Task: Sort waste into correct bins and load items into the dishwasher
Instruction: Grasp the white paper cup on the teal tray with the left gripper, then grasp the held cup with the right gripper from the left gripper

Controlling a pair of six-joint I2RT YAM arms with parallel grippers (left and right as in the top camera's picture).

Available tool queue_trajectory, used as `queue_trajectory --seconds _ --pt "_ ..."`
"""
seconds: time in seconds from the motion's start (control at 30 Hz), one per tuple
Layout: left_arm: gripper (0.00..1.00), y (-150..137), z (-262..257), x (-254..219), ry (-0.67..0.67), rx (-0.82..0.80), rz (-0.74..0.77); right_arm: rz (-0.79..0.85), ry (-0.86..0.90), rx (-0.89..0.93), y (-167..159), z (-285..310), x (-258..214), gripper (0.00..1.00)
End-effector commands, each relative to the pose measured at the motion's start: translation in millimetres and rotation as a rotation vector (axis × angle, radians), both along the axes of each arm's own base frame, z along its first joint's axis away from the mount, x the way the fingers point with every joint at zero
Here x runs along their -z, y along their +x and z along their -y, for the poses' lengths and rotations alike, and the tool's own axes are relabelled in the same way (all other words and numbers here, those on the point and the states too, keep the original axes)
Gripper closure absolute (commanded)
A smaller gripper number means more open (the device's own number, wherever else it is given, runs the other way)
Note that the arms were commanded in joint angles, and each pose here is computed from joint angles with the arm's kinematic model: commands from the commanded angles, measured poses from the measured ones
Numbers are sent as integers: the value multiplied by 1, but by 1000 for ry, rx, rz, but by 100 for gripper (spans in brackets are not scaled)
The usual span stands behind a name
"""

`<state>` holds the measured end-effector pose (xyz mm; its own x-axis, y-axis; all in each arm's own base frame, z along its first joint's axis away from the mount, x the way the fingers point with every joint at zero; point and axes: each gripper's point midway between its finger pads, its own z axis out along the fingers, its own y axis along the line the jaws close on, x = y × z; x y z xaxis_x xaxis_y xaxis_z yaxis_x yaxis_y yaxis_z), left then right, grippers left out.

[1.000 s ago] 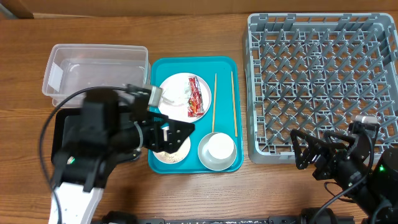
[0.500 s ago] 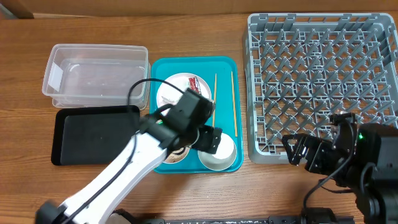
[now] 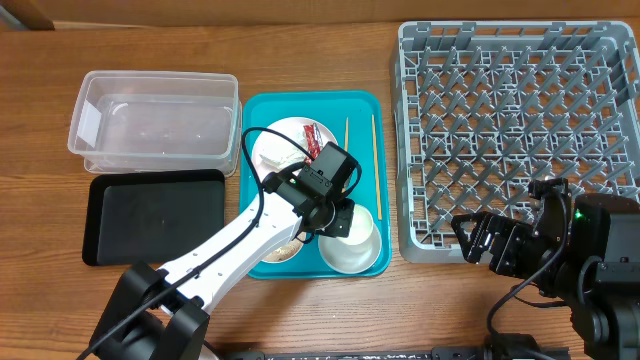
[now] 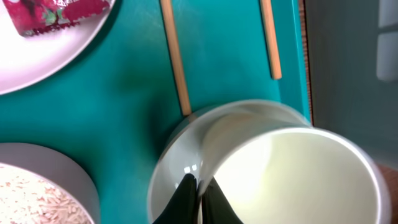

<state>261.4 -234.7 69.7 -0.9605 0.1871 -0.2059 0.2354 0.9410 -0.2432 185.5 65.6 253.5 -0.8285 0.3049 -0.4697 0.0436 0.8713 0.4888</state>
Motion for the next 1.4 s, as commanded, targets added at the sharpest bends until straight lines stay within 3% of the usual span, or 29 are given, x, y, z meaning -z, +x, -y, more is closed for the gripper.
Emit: queue_trajectory --seconds 0.0,0.23,0.47,0.63,0.83,1.0,1.13,1.27,1.37 --pt "96 5 6 -19 -46 -3 14 31 7 -4 1 -1 -9 0" --pt "96 6 -3 -96 -247 31 22 53 26 -20 4 -5 -14 0" --pt "96 -22 0 -209 -947 303 -45 216 305 -388 -10 -66 -57 7" --pt "96 -43 -4 -251 -1207 427 -75 283 415 -553 -21 -90 -76 6" --pt "96 -55 5 -258 -1247 485 -104 362 452 -766 -40 -122 -94 4" --pt "96 -54 6 -259 -1248 506 -85 322 437 -738 -27 -132 -88 4" --pt "96 -53 7 -260 -1248 521 -64 288 462 -781 -24 -146 -86 12" --pt "96 -52 7 -261 -1248 525 -57 254 467 -804 -19 -155 -79 31" --pt "96 -53 7 -260 -1248 522 -63 257 467 -802 -15 -156 -78 30"
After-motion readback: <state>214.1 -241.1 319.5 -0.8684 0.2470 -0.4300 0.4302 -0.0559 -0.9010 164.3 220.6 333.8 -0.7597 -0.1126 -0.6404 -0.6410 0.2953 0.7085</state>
